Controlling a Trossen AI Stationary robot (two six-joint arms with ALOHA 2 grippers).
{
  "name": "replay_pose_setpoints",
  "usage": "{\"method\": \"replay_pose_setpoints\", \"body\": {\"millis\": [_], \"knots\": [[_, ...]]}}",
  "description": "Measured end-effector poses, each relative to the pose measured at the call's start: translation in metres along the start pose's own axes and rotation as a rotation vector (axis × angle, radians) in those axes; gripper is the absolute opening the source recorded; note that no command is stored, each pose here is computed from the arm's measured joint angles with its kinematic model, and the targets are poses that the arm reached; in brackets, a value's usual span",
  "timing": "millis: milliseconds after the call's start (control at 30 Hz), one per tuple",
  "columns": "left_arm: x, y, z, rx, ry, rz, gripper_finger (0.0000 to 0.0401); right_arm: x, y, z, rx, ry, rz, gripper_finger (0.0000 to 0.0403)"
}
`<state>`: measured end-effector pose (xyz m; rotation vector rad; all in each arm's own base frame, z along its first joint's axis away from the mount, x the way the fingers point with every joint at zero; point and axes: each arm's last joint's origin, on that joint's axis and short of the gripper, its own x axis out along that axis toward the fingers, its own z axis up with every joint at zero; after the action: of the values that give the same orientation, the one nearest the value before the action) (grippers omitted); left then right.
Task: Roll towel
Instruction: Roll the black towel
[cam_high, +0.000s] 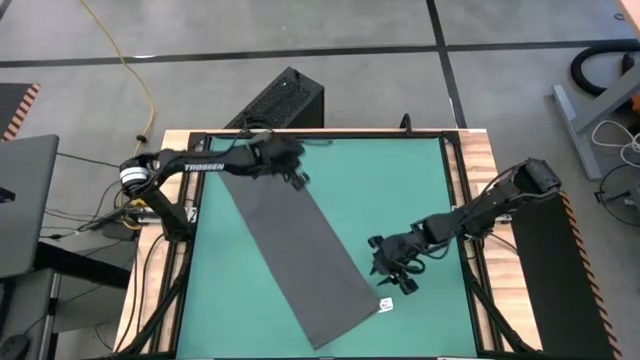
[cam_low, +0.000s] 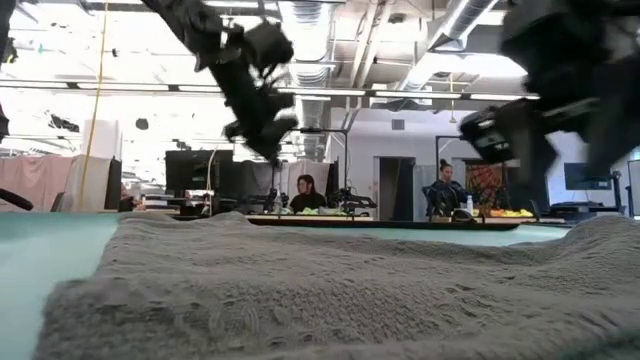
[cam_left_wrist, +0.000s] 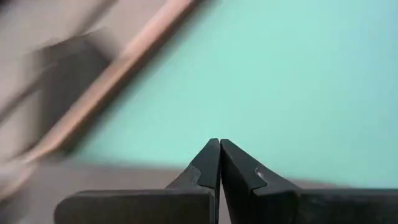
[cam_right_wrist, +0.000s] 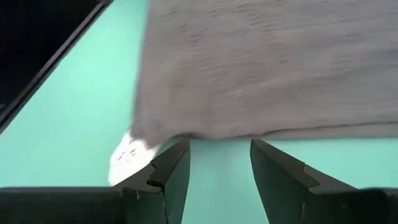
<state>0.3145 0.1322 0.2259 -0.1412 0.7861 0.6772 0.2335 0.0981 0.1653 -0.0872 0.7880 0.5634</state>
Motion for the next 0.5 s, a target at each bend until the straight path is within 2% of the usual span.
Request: {"method": "replay_pose_setpoints", "body": {"millis": [100, 233, 333, 500], "knots": [[-0.022, -0.052, -0.005, 0.065, -0.027, -0.235, 0.0000, 0.003, 0.013, 0.000, -0.047, -0.005, 0.027, 0.0193], [-0.060, -0.123, -0.027, 0.178, -0.059, -0.409, 0.0000, 0.011, 0.028, 0.001, -0.178, -0.031, 0.006, 0.0193], [-0.088, -0.167, -0.051, 0.267, -0.090, -0.479, 0.0000, 0.017, 0.033, 0.001, -0.301, -0.041, -0.008, 0.0193], [-0.135, -0.217, -0.087, 0.346, -0.198, -0.571, 0.0002, 0.030, 0.042, -0.010, -0.513, 0.029, 0.006, 0.0193]]}}
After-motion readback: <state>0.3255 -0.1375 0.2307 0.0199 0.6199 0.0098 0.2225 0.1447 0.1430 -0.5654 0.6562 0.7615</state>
